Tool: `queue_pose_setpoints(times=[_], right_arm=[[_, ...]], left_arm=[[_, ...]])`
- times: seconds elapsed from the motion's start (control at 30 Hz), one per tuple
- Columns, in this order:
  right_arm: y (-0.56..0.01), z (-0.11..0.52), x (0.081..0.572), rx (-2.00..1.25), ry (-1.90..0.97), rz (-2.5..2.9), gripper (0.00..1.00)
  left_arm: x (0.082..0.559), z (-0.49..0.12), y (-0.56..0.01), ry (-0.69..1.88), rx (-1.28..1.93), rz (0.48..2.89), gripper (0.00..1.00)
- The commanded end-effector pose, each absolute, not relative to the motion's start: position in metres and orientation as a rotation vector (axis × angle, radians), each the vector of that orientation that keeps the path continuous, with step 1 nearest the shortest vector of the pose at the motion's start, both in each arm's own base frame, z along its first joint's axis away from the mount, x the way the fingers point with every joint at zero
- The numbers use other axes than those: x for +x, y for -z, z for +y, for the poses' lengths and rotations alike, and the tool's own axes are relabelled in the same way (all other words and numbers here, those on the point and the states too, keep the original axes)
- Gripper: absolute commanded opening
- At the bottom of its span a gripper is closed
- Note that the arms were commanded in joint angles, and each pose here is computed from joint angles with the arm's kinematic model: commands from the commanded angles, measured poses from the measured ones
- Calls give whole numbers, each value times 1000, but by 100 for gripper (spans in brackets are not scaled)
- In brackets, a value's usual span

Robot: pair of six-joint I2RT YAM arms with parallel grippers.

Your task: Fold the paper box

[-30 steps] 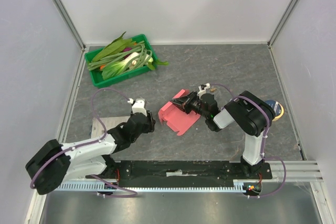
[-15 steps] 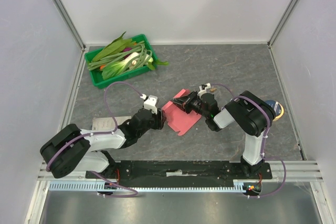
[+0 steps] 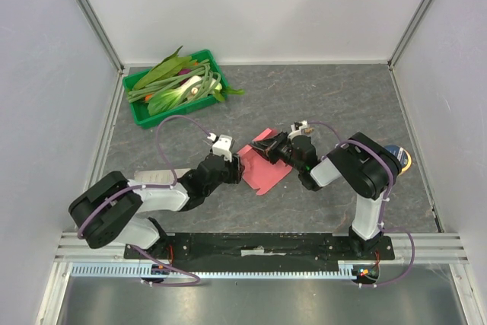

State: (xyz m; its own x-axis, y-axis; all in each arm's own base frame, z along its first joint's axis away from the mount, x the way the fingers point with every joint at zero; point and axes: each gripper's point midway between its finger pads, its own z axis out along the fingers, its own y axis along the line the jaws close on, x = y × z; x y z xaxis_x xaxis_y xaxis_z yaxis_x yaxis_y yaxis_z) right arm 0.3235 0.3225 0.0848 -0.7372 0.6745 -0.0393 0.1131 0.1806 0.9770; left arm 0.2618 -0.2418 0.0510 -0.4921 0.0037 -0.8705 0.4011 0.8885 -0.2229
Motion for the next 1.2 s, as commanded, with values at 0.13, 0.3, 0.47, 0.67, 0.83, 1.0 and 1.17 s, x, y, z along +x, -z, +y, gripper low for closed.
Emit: queue_pose_setpoints(times=[0.13, 0.3, 0.47, 0.67, 0.83, 1.0, 1.17], right_arm=[[-86, 321, 311, 758, -1559, 1987, 0], [-88, 319, 308, 772, -1560, 1971, 0], [-89, 318, 307, 776, -1562, 1968, 0], [-90, 318, 305, 777, -1562, 1968, 0], [-85, 317, 301, 809, -1557, 1971, 0], [-82, 318, 293, 888, -1583, 1938, 0], [-85, 319, 290, 915, -1587, 1898, 0]], left_arm=[[300, -252, -75, 389, 157, 1922, 51], [310, -255, -75, 303, 136, 1902, 42], [320, -246, -69, 205, 101, 1880, 33], [330, -242, -67, 138, 78, 1857, 28], [339, -232, -67, 53, 39, 1818, 22], [351, -218, -59, -96, -28, 1801, 2], [352, -213, -50, -140, -42, 1822, 2]])
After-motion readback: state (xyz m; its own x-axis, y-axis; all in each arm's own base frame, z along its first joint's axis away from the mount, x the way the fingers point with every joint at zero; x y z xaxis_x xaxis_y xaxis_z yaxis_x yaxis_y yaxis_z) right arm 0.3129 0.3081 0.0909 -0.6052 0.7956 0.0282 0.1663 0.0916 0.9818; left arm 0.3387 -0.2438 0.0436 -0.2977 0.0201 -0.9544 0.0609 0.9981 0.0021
